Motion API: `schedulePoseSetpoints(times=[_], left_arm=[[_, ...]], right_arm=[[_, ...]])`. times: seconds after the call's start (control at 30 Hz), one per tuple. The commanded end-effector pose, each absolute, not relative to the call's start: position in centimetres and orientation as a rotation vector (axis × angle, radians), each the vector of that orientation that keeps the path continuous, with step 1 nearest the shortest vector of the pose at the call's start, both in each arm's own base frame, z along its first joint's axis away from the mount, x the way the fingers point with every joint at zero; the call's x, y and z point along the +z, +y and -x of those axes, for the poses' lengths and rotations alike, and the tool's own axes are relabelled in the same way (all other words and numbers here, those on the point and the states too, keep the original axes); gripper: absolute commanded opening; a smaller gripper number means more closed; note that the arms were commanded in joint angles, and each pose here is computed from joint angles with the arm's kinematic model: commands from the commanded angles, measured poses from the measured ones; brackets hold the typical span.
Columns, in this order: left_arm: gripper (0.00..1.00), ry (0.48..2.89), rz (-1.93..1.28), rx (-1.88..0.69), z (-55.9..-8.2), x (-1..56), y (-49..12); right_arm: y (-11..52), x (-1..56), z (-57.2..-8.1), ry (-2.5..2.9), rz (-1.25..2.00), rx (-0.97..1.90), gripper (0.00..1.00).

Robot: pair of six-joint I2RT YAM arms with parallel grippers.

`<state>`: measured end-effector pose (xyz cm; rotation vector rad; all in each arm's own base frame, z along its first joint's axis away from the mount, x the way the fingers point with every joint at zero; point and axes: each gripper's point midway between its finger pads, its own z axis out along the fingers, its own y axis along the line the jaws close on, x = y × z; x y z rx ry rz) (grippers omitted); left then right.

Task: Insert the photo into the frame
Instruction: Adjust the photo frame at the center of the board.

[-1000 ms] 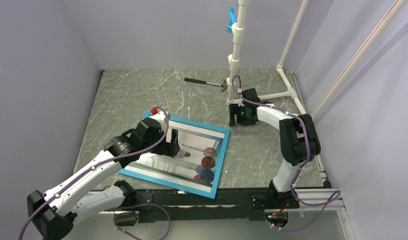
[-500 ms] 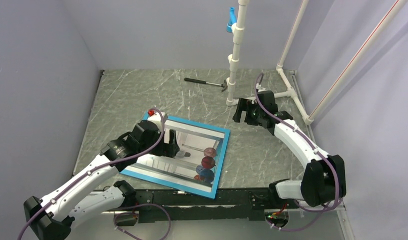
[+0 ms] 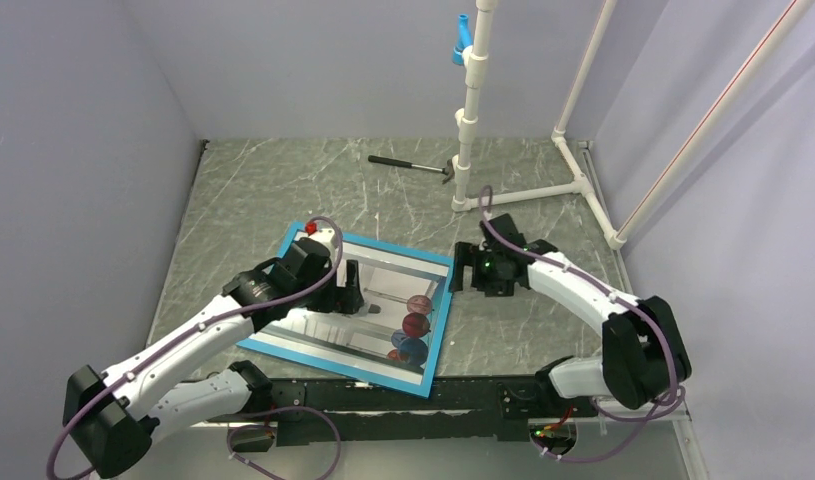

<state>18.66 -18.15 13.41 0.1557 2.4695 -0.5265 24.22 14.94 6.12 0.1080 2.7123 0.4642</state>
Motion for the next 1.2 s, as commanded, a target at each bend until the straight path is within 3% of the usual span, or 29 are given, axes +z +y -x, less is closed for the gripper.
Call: schedulePoseSetpoints(times=[0.0, 0.43, 0.67, 0.83, 1.17], left_arm=[[0.99, 2.493, -0.126, -0.548, -19.0, 13.5, -18.9], [0.99, 2.500, -0.129, -0.496, -19.2, 13.6, -18.3], [0.99, 2.503, -0.125, -0.418, -19.1, 13.5, -16.9], [0.99, 2.511, -0.097, -0.373, -19.2, 13.0, -15.5], [0.99, 2.583, 0.219, -0.313, -21.0, 10.2, -9.8]], right_arm=[[17.8, 5.7, -23.0, 2.746, -0.050, 0.441, 0.94], [20.1, 3.0, -23.2, 2.777, 0.107, 0.169, 0.63], [20.3, 2.4, -25.2, 2.764, 0.197, 0.070, 0.21], [21.1, 2.6, -27.6, 2.724, 0.307, 0.032, 0.01], [22.6, 3.8, -35.6, 2.530, 0.602, -0.172, 0.00]])
